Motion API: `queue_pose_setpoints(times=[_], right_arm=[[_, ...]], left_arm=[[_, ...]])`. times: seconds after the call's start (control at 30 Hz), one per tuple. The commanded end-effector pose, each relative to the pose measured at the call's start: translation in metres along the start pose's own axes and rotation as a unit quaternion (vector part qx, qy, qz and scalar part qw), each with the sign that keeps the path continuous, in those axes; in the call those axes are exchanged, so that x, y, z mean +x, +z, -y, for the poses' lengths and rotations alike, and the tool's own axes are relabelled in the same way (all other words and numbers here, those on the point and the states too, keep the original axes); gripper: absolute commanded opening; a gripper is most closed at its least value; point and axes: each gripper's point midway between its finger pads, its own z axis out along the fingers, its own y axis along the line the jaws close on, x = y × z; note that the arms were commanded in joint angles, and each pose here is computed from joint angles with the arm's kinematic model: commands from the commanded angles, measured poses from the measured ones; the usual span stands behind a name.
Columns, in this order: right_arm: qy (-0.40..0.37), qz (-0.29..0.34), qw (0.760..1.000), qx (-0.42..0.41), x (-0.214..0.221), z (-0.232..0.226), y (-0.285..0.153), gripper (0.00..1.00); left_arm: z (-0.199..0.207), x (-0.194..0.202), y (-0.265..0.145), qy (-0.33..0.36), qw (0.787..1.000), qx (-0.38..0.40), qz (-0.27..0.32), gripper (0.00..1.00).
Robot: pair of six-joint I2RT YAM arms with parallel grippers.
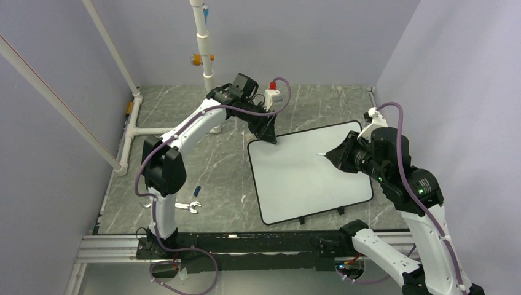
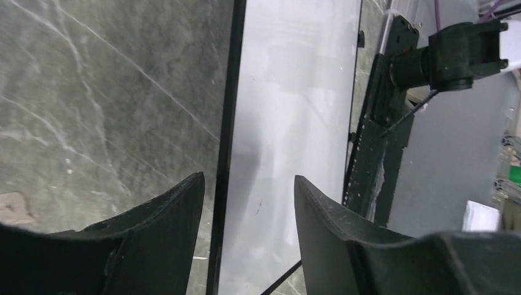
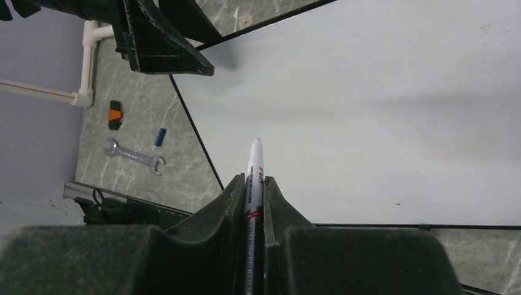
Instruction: Write a sentence on the whiteboard
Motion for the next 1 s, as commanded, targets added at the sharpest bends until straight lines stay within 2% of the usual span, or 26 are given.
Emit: queue_pose_setpoints(times=[0.0, 0.1, 0.3, 0.67, 0.97], right_arm=[[-0.004, 0.017, 1.000, -0.018, -0.010, -0.009, 0.001, 0.00], [-0.004, 0.014, 1.000, -0.019, -0.009, -0.009, 0.001, 0.00], [-0.001, 0.009, 1.000, -0.024, -0.007, -0.010, 0.003, 0.00], [0.001, 0.007, 1.000, -0.029, -0.004, -0.011, 0.004, 0.00], [0.002, 0.012, 0.999, -0.030, -0.004, -0.010, 0.002, 0.00]], left_arm=[[0.011, -0.001, -0.001, 0.003, 1.000, 0.027, -0.006, 0.62], [0.008, 0.000, 0.001, -0.001, 1.000, 0.027, -0.009, 0.60], [0.012, 0.000, 0.003, -0.004, 0.999, 0.040, -0.009, 0.47], [0.017, 0.008, 0.008, -0.029, 0.997, 0.064, -0.019, 0.49], [0.015, 0.010, 0.010, -0.032, 0.997, 0.063, -0.024, 0.35]])
